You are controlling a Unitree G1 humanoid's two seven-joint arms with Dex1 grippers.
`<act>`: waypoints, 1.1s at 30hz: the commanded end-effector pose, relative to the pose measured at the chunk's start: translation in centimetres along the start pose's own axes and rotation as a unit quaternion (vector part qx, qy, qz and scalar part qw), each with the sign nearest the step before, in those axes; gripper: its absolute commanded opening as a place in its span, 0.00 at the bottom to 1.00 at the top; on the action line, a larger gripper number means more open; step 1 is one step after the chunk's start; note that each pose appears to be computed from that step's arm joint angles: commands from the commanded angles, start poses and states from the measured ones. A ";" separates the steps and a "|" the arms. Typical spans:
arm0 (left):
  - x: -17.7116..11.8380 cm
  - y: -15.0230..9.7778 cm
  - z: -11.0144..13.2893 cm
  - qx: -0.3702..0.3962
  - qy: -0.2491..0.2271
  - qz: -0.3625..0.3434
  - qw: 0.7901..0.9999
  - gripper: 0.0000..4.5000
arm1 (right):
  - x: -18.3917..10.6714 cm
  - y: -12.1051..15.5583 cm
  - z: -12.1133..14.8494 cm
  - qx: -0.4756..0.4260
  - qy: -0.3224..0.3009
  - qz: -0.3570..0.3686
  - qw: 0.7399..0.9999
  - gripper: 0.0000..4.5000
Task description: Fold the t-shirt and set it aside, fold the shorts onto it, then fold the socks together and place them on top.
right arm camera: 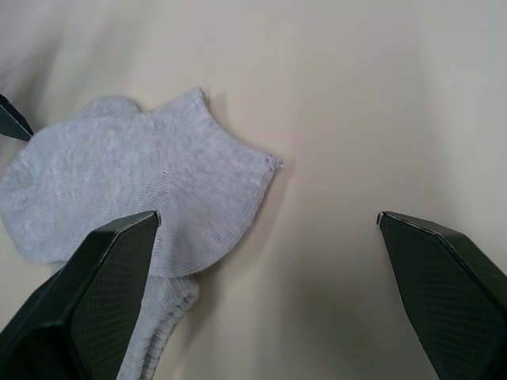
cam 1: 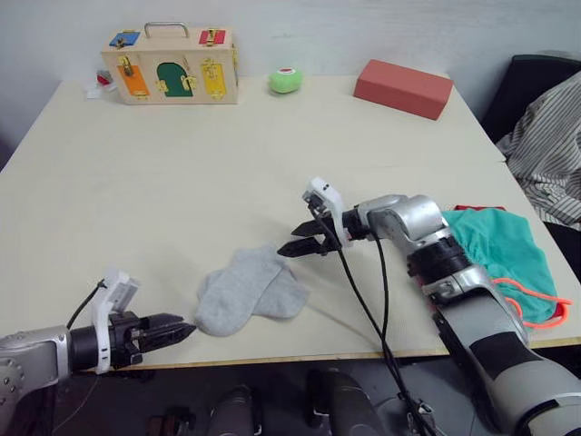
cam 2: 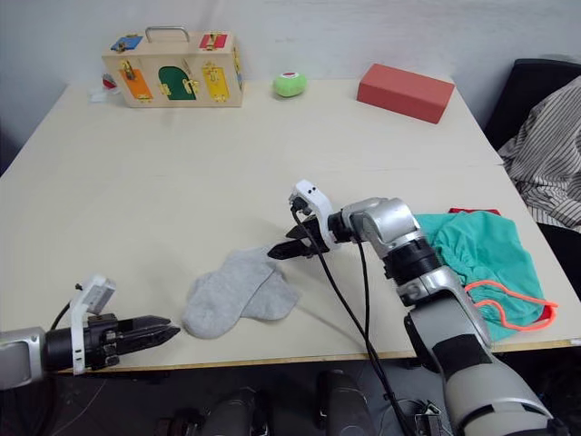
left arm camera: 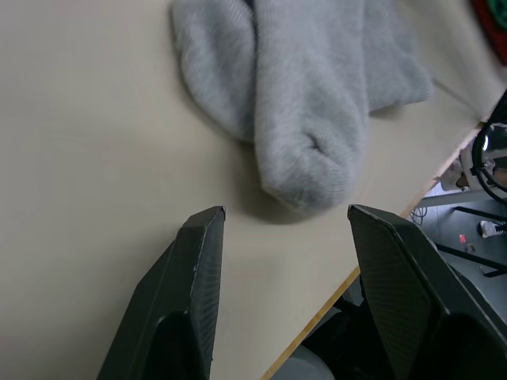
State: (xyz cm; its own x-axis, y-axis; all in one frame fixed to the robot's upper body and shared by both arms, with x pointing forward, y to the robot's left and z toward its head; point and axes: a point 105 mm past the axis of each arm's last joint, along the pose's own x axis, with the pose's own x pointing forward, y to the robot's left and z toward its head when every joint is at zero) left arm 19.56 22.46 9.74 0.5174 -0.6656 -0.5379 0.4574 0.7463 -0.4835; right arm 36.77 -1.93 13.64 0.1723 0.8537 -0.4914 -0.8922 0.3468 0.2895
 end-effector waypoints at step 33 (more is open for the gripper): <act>-1.5 -1.4 0.8 0.014 -0.009 -0.069 0.997 0.01 | -3.9 2.9 4.4 -0.052 -0.134 0.053 0.988 0.00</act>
State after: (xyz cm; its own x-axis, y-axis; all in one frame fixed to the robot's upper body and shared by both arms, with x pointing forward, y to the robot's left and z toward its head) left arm 18.84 22.08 11.13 0.4690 -0.7453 -0.4738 0.5404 0.6665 -0.5135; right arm 35.69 -2.01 18.55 0.1581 0.9490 -0.2726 -0.9415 0.2281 0.2482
